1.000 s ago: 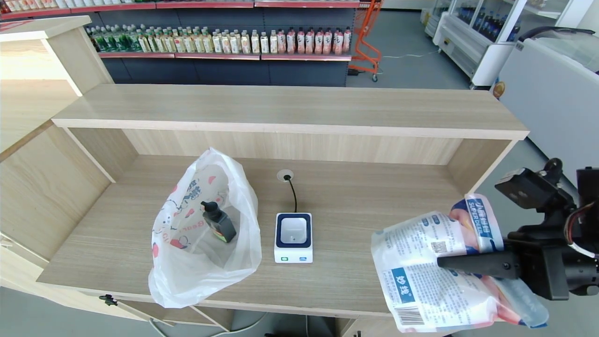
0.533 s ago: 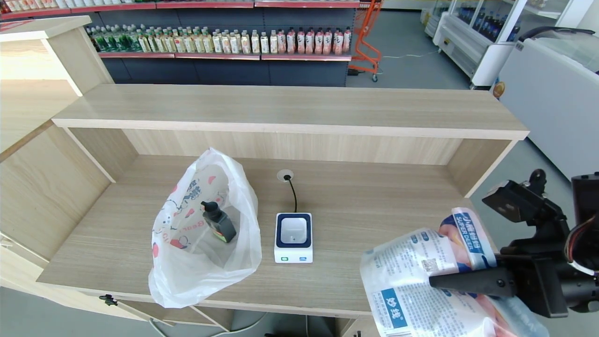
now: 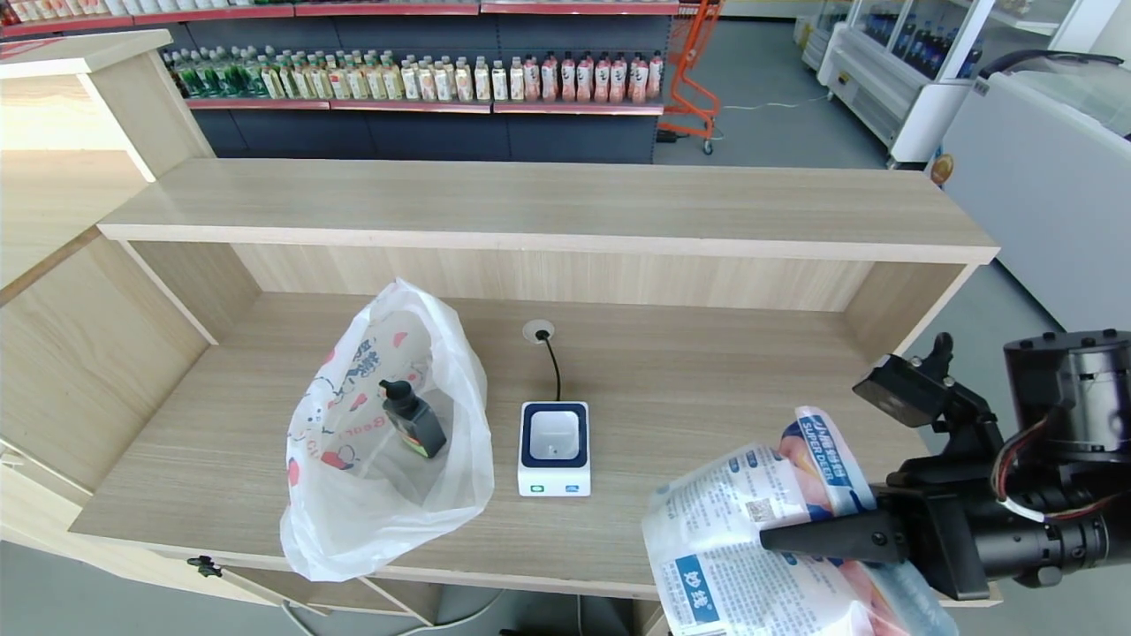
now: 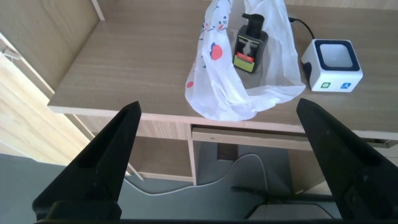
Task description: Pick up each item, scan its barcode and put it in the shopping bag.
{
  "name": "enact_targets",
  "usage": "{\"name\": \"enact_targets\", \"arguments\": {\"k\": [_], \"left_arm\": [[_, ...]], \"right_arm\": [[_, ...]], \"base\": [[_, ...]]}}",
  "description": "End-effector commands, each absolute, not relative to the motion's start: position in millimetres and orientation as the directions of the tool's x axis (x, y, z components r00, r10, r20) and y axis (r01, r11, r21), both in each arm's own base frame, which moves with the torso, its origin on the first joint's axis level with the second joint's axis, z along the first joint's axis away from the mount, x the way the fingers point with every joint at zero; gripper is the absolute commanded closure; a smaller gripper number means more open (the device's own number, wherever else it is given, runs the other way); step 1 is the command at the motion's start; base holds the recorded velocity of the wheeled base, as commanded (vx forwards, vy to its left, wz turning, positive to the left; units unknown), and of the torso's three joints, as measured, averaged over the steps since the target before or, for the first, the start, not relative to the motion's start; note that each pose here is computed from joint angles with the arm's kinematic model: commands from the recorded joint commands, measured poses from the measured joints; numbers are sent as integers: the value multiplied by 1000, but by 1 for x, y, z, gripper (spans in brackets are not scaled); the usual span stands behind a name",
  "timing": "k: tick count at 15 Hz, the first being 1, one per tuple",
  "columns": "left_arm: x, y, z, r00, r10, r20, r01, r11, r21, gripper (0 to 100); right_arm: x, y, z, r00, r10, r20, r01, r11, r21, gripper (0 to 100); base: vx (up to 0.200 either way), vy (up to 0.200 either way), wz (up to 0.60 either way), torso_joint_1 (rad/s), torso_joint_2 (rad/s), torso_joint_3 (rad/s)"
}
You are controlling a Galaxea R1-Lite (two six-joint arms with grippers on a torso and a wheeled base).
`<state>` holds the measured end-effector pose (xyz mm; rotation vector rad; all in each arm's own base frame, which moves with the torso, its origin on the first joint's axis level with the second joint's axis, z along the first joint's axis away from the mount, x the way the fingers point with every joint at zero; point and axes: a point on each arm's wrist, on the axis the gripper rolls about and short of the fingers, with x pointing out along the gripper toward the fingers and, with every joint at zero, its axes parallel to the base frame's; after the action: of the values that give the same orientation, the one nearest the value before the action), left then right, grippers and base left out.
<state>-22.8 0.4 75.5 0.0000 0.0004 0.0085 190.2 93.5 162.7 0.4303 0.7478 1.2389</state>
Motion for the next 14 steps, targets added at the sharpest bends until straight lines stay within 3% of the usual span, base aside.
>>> {"name": "enact_targets", "arguments": {"k": [1, 14], "left_arm": [[-23, 0, 75, 1000, 9, 0, -9, 1000, 0, 0], [-23, 0, 75, 1000, 9, 0, -9, 1000, 0, 0]], "right_arm": [[193, 95, 159, 128, 950, -283, -676, 293, 676, 100], [186, 91, 164, 146, 952, -270, -690, 294, 662, 100]], "base": [[0, 0, 0, 0, 0, 0], [0, 0, 0, 0, 0, 0]]}}
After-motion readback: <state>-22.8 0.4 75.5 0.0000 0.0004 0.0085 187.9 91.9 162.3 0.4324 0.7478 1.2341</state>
